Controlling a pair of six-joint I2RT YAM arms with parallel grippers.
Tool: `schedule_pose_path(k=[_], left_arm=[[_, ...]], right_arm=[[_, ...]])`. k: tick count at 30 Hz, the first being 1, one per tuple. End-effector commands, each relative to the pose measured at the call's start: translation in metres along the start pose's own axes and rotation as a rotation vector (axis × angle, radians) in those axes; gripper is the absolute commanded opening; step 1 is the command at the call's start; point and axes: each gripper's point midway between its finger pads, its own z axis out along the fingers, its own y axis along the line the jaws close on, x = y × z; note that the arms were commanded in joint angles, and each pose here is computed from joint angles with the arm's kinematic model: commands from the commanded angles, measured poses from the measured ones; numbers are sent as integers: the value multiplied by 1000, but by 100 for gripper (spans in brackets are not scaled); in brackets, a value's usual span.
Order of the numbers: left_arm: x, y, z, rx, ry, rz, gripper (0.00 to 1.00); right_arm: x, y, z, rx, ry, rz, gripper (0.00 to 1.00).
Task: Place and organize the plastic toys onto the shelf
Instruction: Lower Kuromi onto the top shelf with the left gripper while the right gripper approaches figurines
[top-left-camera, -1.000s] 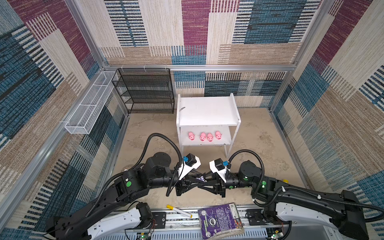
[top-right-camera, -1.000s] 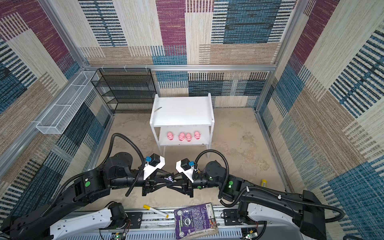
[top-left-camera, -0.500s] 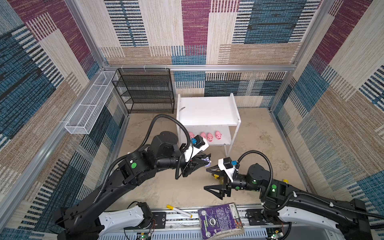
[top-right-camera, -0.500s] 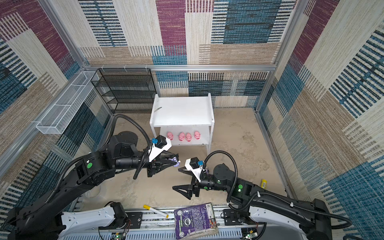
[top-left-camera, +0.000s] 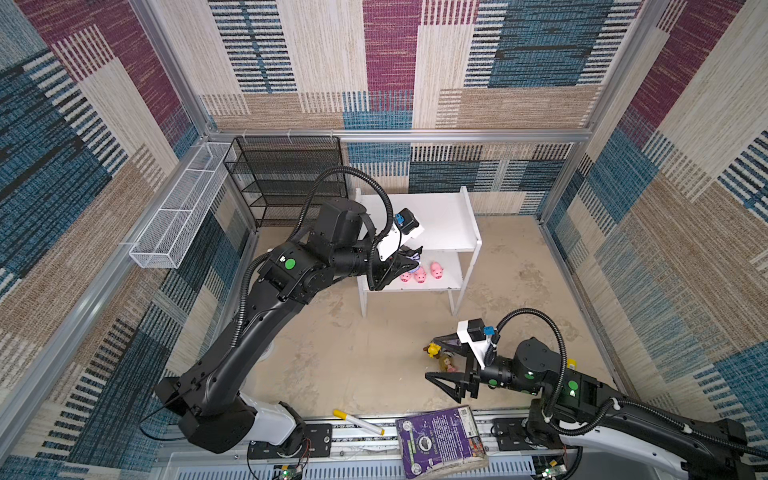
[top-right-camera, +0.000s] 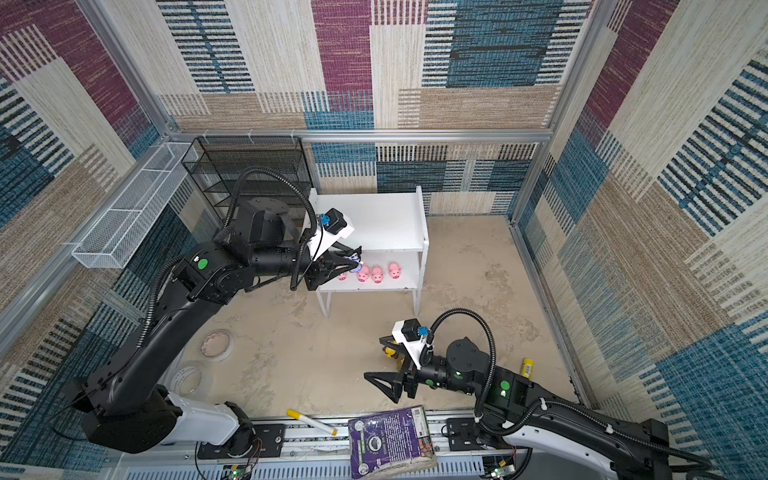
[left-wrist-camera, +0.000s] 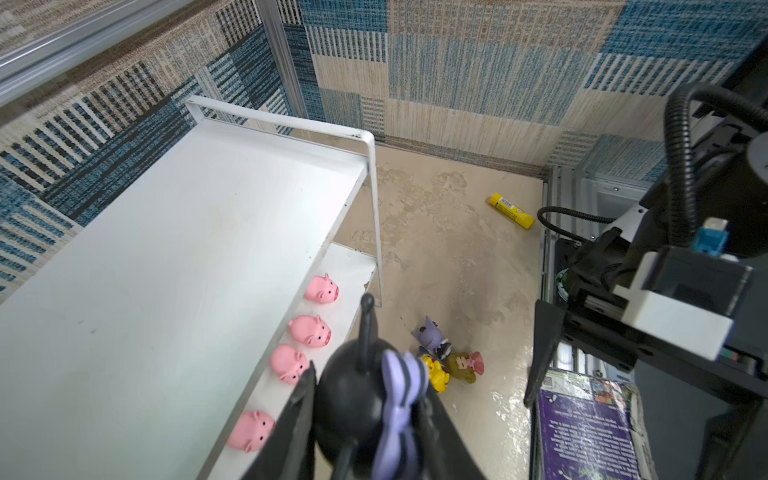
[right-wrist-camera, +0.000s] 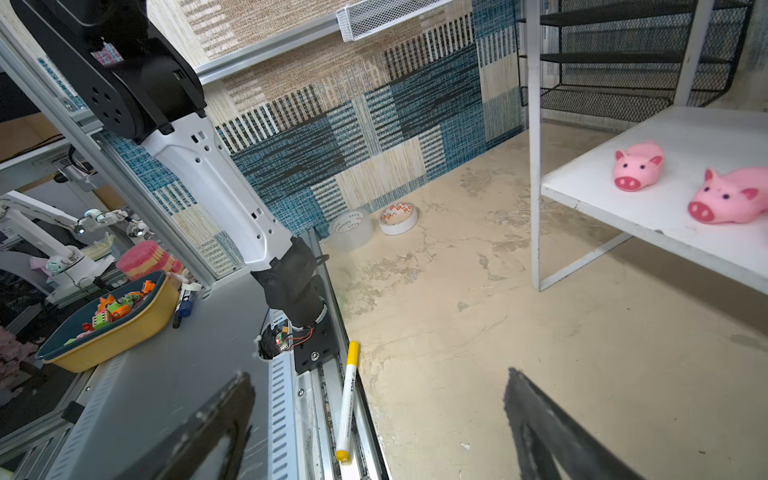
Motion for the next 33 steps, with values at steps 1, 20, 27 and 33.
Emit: schedule_pose_path(k=[1, 20, 27, 33], left_arm=[[6, 12, 0, -8, 38, 19, 18], [18, 88, -6, -89, 55, -41, 17], [26, 104, -3, -76, 103, -53, 17], [35, 110, 1, -74, 138, -53, 17]], right_arm=[[-2, -3, 0, 17, -8, 2, 95], [-86, -68, -7, 532, -80, -131, 97], [-92, -61, -9, 505, -86, -125, 97], [-94, -62, -8, 517, -77, -136, 97]])
